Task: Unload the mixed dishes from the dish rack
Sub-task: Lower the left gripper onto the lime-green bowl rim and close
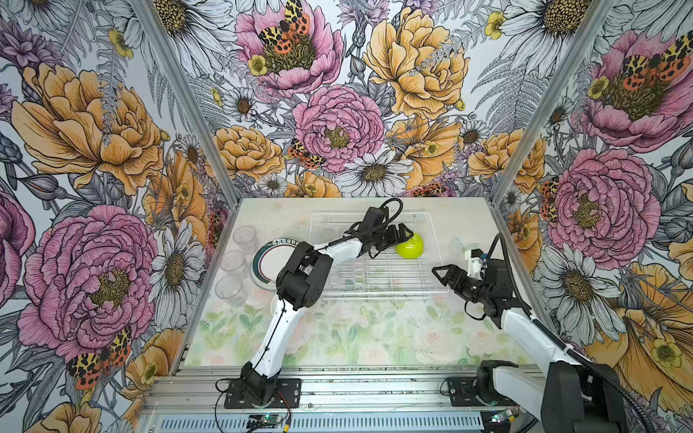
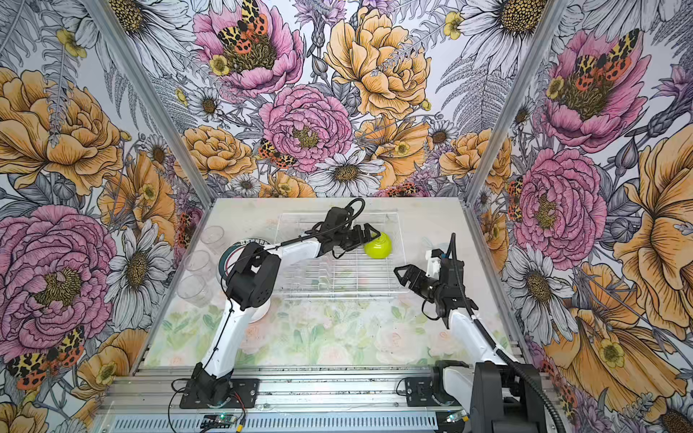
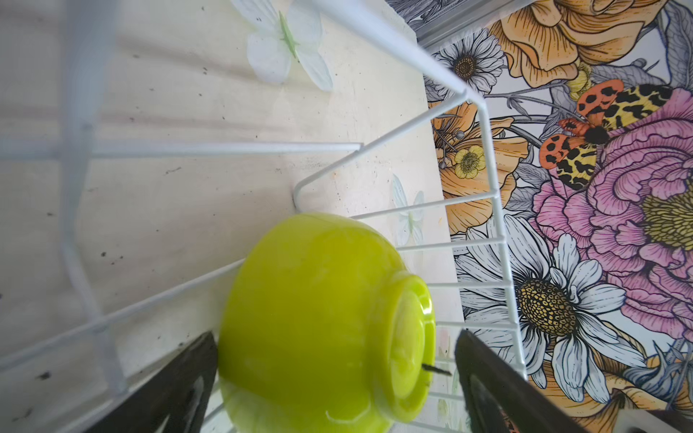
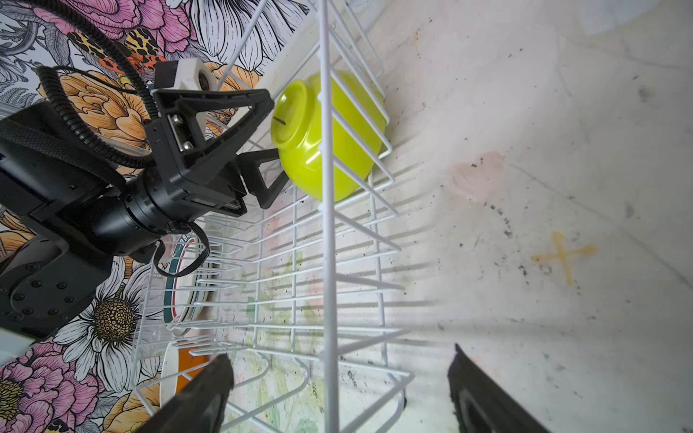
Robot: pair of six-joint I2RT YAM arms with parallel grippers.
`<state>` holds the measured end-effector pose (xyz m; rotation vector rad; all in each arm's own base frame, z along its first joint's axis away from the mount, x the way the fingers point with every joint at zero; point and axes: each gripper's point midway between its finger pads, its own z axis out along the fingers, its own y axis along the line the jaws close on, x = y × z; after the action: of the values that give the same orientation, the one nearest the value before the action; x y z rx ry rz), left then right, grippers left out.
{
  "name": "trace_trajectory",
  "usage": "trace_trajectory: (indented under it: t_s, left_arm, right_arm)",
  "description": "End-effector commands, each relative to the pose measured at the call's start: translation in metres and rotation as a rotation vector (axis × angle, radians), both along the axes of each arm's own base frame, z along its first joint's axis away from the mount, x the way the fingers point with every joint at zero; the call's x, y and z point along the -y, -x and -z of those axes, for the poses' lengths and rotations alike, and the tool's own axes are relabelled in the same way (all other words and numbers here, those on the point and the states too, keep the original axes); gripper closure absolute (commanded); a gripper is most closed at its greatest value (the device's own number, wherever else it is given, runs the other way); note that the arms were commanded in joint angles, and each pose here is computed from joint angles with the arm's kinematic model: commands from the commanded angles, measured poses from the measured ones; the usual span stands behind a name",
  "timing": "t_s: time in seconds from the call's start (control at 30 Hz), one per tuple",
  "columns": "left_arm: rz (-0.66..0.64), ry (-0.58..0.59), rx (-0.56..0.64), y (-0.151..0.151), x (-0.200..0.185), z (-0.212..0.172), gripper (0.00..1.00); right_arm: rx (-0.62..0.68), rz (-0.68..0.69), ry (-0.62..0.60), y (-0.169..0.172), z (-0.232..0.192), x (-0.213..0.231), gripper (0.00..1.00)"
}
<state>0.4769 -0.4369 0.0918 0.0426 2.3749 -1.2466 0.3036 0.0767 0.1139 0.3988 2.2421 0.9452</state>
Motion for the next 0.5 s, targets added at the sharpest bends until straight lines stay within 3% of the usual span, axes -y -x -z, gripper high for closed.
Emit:
trace_trajectory:
  t_s: [0.0, 0.47]
  left_arm:
    - [0.028, 0.012, -0.010, 0.006, 0.010, 0.001, 0.01]
    - [0.054, 0.180, 0.008, 0.021, 0.022, -0.045, 0.01]
  right_arm:
    - [0.067, 0.005, 0.021, -0.008, -0.016, 0.004, 0.09]
    - [0.049, 0.011, 0.034, -0.009, -0.009, 0.006, 0.09]
